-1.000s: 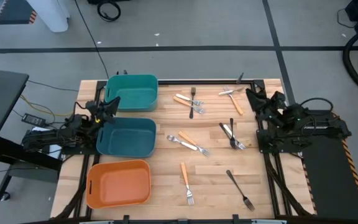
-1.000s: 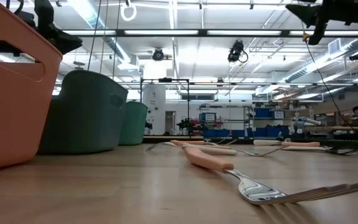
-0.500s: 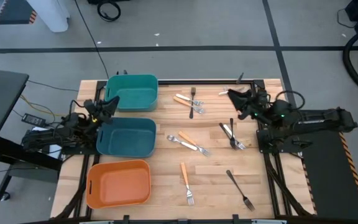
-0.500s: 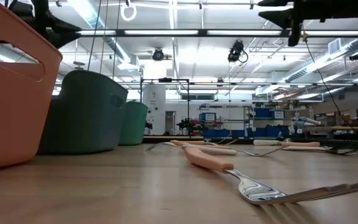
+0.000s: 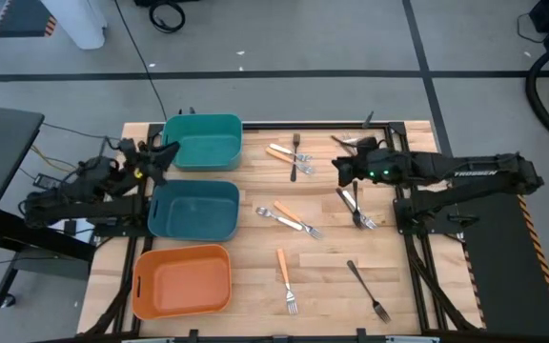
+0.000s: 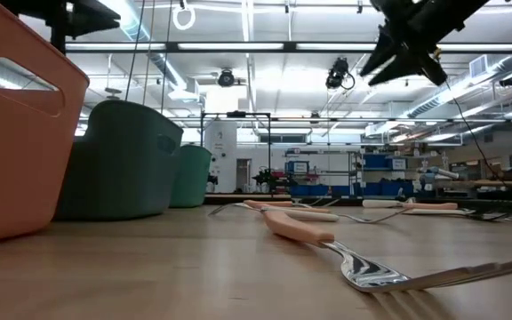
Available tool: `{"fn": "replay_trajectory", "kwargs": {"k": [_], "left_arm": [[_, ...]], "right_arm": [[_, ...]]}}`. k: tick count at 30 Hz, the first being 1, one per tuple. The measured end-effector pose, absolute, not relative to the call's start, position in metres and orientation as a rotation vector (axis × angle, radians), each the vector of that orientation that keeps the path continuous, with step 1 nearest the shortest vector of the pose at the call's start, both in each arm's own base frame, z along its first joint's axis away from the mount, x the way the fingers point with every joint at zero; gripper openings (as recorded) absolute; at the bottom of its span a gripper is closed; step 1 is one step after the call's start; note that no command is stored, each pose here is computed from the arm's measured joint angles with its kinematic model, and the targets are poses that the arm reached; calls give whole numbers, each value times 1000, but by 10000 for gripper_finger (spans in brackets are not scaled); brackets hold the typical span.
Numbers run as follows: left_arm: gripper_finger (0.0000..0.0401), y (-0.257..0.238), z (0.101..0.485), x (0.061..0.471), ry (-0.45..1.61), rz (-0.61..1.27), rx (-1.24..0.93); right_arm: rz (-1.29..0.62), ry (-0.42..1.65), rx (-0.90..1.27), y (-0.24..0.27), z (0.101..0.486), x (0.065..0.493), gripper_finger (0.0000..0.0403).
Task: Sort silverware by color (type)
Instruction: Put the black fork into the green bin
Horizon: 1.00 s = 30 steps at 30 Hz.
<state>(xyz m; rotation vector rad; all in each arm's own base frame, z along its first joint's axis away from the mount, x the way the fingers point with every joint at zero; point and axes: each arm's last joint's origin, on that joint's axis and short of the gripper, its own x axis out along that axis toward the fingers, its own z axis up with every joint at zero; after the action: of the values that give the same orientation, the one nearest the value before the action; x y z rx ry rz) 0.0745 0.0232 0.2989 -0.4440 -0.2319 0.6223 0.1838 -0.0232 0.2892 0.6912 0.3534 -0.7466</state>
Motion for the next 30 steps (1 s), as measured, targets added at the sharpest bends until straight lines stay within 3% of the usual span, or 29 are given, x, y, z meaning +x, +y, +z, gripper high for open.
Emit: {"fn": "replay_trajectory", "kwargs": {"k": [4, 12, 20, 30], "left_arm": [[71, 25, 307, 87, -17, 662, -325], [71, 28, 313, 116, 109, 677, -258], [71, 30, 305, 135, 177, 687, -252], [71, 31, 309, 142, 128, 681, -263]], "right_arm": [[-837, 479, 823, -24, 281, 186, 123], [-1027, 760, 1060, -27, 251, 184, 123], [-1165, 886, 1035, -33, 231, 191, 123], [-1189, 1121, 1035, -39, 201, 207, 122]]}}
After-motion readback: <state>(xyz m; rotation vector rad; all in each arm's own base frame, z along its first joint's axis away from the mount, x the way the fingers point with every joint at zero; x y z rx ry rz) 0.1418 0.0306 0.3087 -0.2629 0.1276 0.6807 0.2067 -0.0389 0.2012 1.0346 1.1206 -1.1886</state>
